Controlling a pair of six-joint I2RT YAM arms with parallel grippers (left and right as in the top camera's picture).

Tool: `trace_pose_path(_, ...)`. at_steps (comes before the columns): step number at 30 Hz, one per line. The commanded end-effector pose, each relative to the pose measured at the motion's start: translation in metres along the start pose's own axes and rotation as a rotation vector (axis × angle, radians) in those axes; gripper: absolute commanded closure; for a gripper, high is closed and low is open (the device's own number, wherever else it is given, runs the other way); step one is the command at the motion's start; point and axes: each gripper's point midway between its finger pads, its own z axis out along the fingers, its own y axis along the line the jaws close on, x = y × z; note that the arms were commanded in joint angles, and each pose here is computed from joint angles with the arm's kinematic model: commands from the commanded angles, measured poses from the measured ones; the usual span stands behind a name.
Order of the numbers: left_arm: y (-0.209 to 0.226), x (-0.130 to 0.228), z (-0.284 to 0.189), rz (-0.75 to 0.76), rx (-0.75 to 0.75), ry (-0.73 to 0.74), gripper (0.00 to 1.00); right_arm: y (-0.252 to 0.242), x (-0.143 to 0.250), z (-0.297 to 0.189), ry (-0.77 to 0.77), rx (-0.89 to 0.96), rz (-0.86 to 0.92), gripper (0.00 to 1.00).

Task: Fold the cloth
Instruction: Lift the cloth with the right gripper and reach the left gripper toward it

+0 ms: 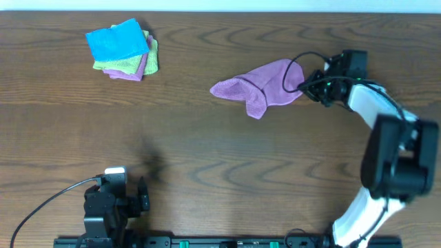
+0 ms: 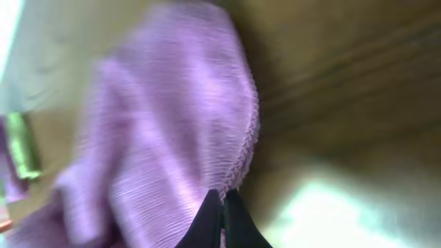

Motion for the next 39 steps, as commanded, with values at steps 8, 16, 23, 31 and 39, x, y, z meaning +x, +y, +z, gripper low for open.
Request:
trace_pose_path(8, 0.003, 0.007, 0.002, 0.033, -0.016, 0.024, 0.05, 0.099, 0.034, -0.134, -0.097, -0.089, -0.369, 0.99)
trace_pose_path(16, -0.035, -0.021, -0.003, 0.029, 0.204, -0.094, 0.05, 0.081, 0.050, -0.157, -0.100, 0.051, -0.378, 0.99)
trace_pose_path(23, -0.073, -0.055, -0.021, -0.239, 0.468, -0.175, 0.05, 0.071, 0.050, -0.157, -0.098, 0.104, -0.378, 0.99)
trace_pose_path(31, -0.104, -0.087, -0.038, -0.348, 0.682, -0.104, 0.04, 0.069, 0.048, -0.157, -0.104, 0.122, -0.377, 0.99)
trace_pose_path(39, -0.115, -0.124, -0.026, -0.416, 0.674, 0.219, 0.04, 0.068, 0.049, -0.157, -0.099, 0.124, -0.375, 0.99)
